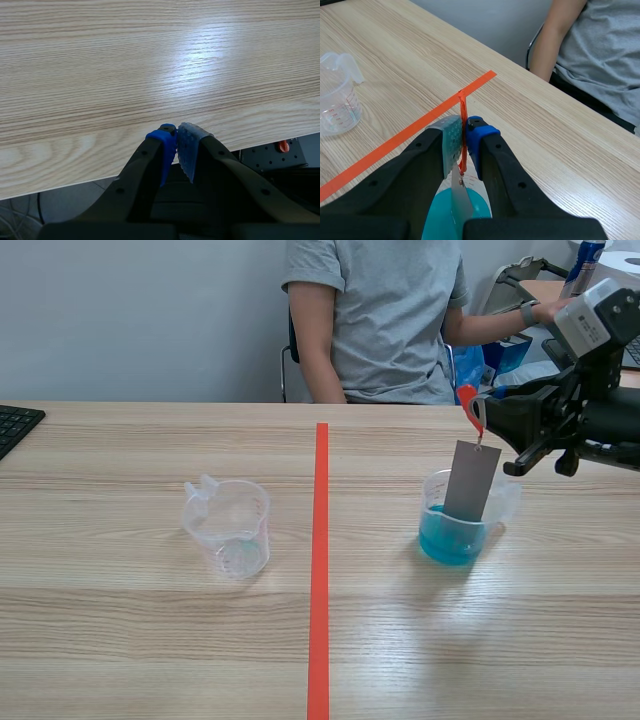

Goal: Do the redox reaction experiment.
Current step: 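Hold the plate still in the solution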

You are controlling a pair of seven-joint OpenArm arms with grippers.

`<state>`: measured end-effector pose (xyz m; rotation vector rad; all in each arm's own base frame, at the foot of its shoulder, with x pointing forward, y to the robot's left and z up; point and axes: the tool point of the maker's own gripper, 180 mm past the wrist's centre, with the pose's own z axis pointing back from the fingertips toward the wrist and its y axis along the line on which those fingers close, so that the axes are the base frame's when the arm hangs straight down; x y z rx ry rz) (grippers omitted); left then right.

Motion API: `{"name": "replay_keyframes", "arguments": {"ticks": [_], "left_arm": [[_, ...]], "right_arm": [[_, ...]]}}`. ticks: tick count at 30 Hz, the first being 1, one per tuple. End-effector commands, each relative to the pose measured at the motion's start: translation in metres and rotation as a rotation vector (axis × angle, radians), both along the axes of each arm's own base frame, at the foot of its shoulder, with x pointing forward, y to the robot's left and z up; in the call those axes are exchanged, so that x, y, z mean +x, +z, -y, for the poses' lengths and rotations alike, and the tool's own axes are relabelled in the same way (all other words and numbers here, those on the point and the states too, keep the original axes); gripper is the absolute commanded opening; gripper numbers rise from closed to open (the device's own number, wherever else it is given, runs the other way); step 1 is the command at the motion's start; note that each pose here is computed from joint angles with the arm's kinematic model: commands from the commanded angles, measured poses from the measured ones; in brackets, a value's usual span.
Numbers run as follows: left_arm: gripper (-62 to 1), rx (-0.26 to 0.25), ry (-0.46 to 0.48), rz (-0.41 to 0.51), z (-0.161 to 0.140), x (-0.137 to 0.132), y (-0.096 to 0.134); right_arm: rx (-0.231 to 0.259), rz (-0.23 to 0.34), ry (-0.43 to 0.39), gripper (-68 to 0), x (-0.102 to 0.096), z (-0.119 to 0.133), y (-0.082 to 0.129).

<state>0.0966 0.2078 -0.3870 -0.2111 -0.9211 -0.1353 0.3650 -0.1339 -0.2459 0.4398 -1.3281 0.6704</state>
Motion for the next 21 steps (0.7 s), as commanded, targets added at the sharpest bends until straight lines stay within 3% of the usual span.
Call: {"name": "replay_keyframes", "arguments": {"ticks": [1,21], "left_arm": [[-55.6,0.001,-0.002,0.014,-0.0023,0.0025,0.0035],[-55.6,0.001,-0.002,0.014,-0.0023,0.0025,0.0035]], "right_arm": [[-0.003,0.042,0.015,-66.0,0.0045,-0.0006,0.0154],[-0.011,0.041,0.016,-66.0,0.0044,-0.0003,0.0143]]}}
